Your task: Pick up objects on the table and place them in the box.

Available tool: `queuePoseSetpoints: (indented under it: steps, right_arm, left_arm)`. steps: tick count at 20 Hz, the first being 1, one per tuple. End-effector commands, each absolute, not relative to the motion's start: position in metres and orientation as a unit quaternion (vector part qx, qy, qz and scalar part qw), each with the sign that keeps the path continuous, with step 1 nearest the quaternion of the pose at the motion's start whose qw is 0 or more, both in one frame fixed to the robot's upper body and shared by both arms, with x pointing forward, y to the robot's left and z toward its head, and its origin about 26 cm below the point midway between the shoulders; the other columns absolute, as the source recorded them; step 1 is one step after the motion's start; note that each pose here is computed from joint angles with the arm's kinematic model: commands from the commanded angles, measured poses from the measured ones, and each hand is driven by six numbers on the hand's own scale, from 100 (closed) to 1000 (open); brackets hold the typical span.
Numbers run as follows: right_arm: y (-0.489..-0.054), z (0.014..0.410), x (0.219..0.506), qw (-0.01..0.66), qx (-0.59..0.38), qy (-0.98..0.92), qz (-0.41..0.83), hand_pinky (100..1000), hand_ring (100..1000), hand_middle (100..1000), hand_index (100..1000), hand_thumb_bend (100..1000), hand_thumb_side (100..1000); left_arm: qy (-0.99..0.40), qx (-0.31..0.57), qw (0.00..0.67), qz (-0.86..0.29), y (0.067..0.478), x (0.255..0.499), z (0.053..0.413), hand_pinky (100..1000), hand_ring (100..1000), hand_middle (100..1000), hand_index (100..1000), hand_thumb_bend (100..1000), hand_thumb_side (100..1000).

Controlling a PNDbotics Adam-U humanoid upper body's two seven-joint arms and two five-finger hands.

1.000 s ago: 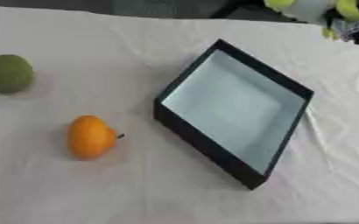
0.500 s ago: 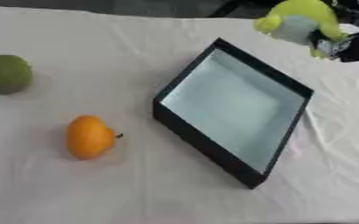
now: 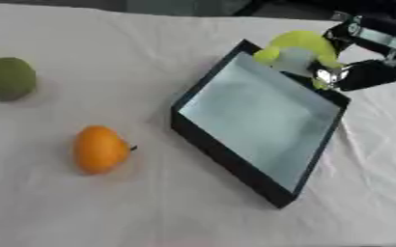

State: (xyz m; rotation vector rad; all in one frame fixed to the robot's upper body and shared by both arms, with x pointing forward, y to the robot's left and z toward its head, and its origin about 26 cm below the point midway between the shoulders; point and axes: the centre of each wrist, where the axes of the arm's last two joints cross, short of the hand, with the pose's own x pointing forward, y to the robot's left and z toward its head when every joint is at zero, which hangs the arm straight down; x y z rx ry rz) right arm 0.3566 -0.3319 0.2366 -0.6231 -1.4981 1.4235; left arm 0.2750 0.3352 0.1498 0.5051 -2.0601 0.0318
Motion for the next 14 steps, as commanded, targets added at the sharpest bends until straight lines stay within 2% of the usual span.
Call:
queuePoseSetpoints:
  steps: [1,5,8,12,13,14]
  right_arm:
    - [-0.335,0.239,0.358,0.47,-0.269,-0.602,0.587,786,616,467,538,100,388]
    - [-0.334,0.225,0.361,0.483,-0.263,-0.586,0.595,794,639,502,580,100,393]
    - [-0.332,0.225,0.361,0.474,-0.26,-0.586,0.603,827,725,593,675,230,459]
    - [-0.331,0.232,0.359,0.449,-0.256,-0.593,0.617,853,773,663,736,291,456]
    - [-0.33,0.232,0.359,0.445,-0.252,-0.593,0.622,871,815,707,790,330,439]
    - [-0.33,0.232,0.359,0.441,-0.25,-0.591,0.628,880,831,729,803,345,426]
  left_arm:
    - [-0.854,0.207,0.476,0.01,0.335,0.275,0.158,706,587,691,789,100,781]
    - [-0.854,0.206,0.478,0.01,0.335,0.275,0.157,706,587,691,789,100,781]
    - [-0.854,0.207,0.478,0.01,0.335,0.275,0.157,706,587,691,789,100,781]
    - [-0.853,0.205,0.479,0.01,0.335,0.275,0.156,706,587,691,789,100,783]
    - [-0.853,0.205,0.48,0.01,0.335,0.275,0.156,706,587,691,789,100,783]
    - [-0.853,0.205,0.48,0.01,0.335,0.275,0.156,706,587,691,789,100,783]
